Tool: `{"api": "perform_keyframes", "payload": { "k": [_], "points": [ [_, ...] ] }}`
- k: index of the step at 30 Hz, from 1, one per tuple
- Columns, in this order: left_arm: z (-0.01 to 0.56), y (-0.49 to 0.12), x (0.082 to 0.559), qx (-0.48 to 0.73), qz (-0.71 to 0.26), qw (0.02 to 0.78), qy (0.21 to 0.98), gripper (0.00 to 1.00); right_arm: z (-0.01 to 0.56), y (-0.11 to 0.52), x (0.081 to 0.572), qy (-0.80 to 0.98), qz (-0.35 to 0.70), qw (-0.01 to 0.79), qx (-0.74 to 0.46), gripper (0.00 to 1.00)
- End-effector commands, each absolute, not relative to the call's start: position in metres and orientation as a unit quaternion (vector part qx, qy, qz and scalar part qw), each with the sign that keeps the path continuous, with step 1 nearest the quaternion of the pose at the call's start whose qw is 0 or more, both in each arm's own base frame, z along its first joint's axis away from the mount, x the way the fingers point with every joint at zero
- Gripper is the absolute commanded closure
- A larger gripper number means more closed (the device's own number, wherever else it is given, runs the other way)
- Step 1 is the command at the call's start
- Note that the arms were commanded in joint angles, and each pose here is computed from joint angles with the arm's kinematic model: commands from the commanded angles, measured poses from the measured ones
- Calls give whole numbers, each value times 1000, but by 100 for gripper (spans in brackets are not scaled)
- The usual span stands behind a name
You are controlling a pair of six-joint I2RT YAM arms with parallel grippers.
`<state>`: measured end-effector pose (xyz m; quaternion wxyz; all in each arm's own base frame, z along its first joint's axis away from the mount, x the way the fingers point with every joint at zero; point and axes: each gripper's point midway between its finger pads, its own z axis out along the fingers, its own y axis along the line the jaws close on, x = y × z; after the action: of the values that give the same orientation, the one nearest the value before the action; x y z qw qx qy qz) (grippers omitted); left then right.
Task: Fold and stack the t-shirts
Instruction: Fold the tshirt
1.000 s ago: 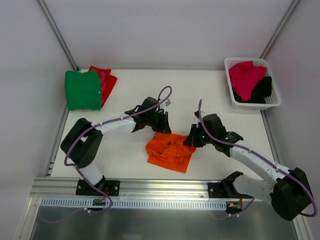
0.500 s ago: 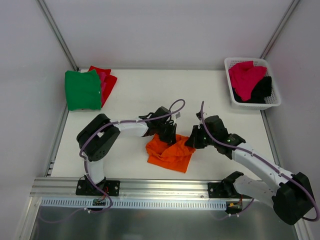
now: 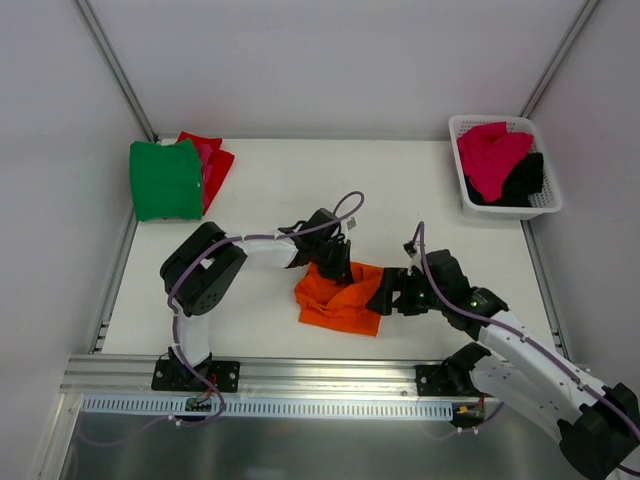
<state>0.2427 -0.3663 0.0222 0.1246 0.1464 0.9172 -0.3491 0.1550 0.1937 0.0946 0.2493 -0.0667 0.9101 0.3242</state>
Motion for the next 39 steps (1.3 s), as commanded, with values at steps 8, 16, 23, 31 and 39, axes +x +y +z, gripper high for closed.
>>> {"api": "perform_keyframes", "payload": {
  "k": [8,16,23,31,39],
  "points": [
    [4,-354,249,130,-314,119,933,100,106,153,132,924,261,275,-48,1],
    [9,-349,250,127,-308,134,934,100,152,181,179,906,260,319,-98,30],
    [19,-341,256,114,-301,155,934,100,181,212,220,896,274,336,-96,100],
    [15,-334,260,94,-298,150,938,100,153,245,252,906,293,292,-90,100],
    [7,-328,262,76,-293,143,942,100,90,281,272,921,316,217,-74,99]
  ]
}}
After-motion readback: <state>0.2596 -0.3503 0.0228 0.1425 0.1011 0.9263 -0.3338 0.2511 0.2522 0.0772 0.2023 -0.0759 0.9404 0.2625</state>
